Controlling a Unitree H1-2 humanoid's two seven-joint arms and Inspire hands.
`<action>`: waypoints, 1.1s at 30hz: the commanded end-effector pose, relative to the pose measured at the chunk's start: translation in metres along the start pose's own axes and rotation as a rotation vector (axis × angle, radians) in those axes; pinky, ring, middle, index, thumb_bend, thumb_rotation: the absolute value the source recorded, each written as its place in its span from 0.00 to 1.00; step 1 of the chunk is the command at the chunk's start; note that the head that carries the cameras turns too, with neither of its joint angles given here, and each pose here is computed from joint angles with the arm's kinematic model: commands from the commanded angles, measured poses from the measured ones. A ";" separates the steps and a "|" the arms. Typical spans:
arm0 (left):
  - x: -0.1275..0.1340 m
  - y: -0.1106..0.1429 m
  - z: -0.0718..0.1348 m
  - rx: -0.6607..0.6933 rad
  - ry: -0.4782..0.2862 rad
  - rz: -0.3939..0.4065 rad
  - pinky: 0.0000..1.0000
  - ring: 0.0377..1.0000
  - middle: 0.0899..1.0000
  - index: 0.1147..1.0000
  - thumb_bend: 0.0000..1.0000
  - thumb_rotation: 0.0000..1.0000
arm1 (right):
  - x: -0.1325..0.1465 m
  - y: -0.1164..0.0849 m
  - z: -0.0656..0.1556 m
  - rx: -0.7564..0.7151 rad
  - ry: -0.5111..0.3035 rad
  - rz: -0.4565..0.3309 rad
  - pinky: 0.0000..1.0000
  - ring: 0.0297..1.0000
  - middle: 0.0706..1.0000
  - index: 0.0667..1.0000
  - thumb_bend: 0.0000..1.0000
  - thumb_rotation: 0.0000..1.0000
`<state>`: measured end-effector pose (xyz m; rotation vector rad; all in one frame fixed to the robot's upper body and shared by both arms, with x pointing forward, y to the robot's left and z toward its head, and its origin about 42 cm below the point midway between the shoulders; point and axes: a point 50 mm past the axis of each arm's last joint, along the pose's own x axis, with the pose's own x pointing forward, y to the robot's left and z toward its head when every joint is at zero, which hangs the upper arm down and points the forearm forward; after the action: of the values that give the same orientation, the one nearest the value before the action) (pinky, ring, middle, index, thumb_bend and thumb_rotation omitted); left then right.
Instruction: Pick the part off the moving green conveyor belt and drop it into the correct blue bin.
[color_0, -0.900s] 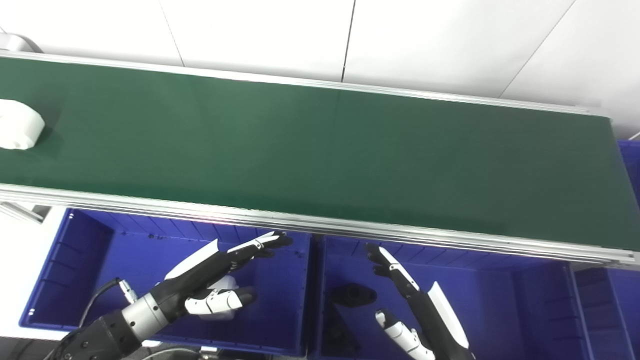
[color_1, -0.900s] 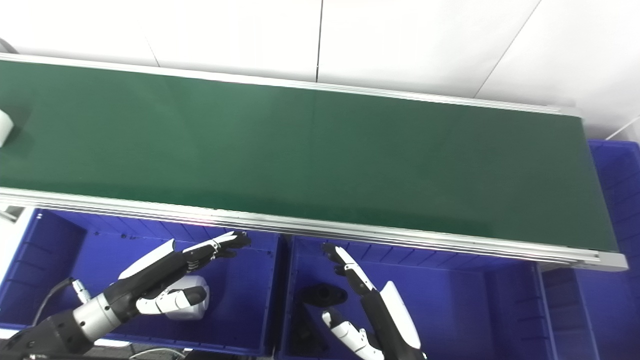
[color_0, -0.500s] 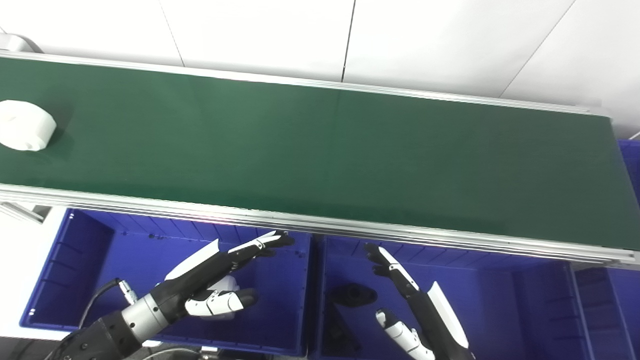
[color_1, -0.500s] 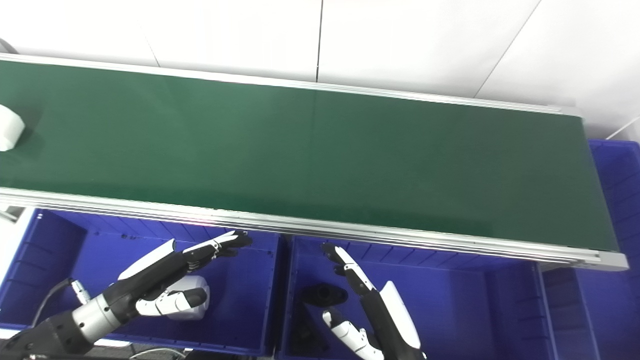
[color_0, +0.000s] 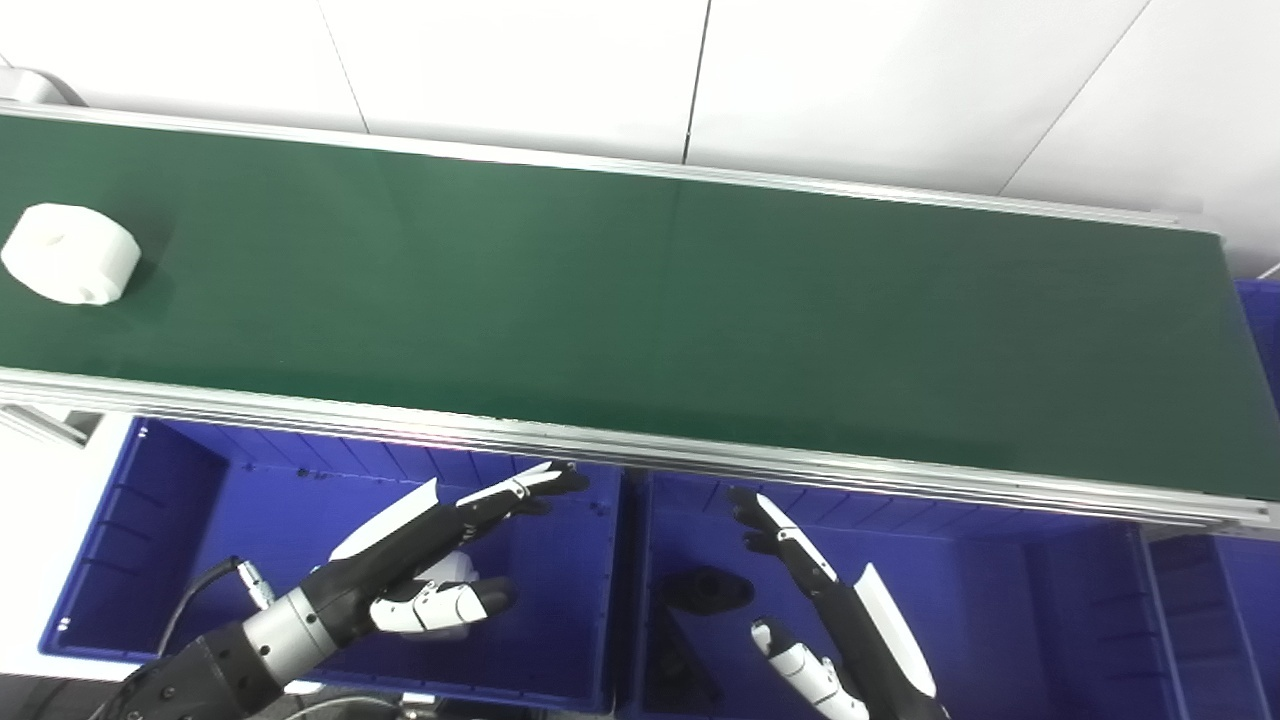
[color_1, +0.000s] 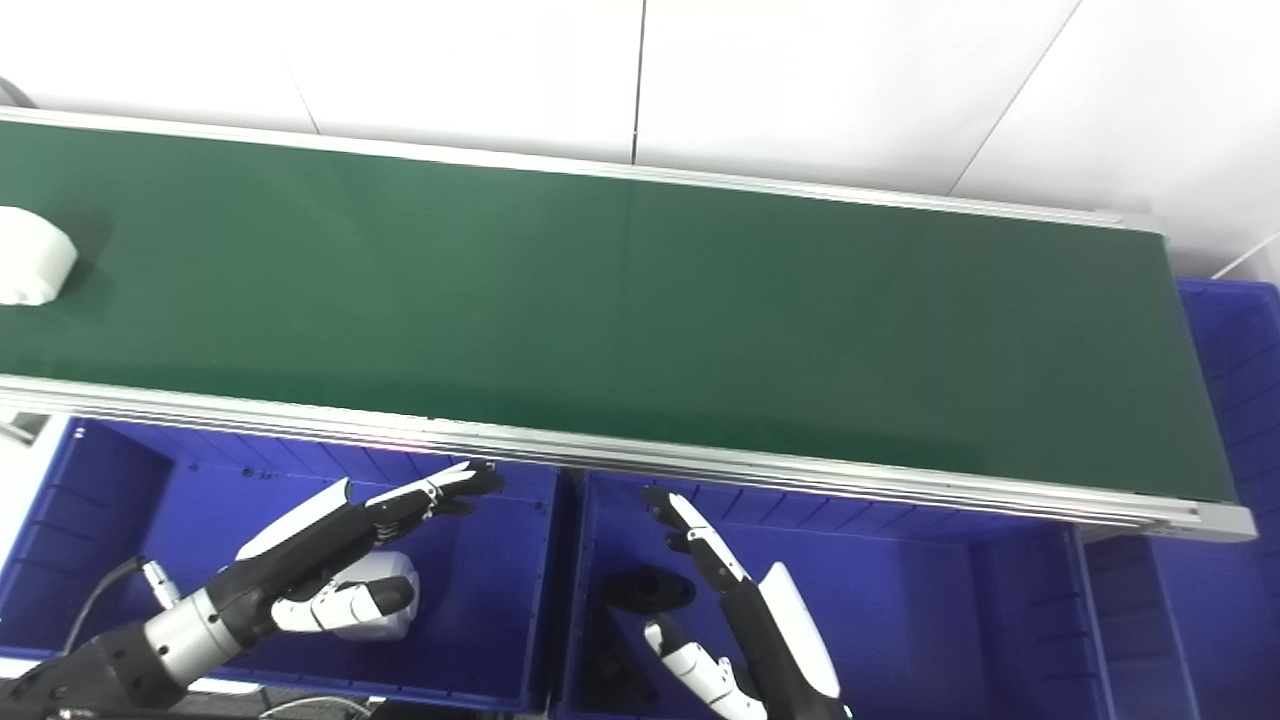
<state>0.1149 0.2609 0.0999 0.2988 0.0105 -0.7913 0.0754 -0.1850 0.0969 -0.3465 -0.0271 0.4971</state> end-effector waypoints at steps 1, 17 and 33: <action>-0.003 0.003 0.004 0.029 -0.017 0.003 0.92 0.96 0.99 0.97 0.42 0.85 | -0.003 0.000 0.007 0.010 -0.032 -0.008 0.85 0.91 0.95 0.93 0.60 0.99; -0.001 0.002 0.004 0.026 -0.019 0.004 0.91 0.96 0.99 0.97 0.41 0.83 | -0.004 -0.002 0.005 0.021 -0.035 -0.005 0.86 0.91 0.95 0.93 0.61 1.00; -0.002 0.003 0.004 0.032 -0.018 -0.004 0.91 0.96 0.99 0.98 0.41 0.83 | -0.004 -0.002 0.006 0.010 -0.034 -0.009 0.85 0.91 0.95 0.93 0.61 1.00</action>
<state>0.1143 0.2620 0.0938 0.3094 0.0328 -0.7941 0.0750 -0.1875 0.0959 -0.3371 -0.0207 0.4965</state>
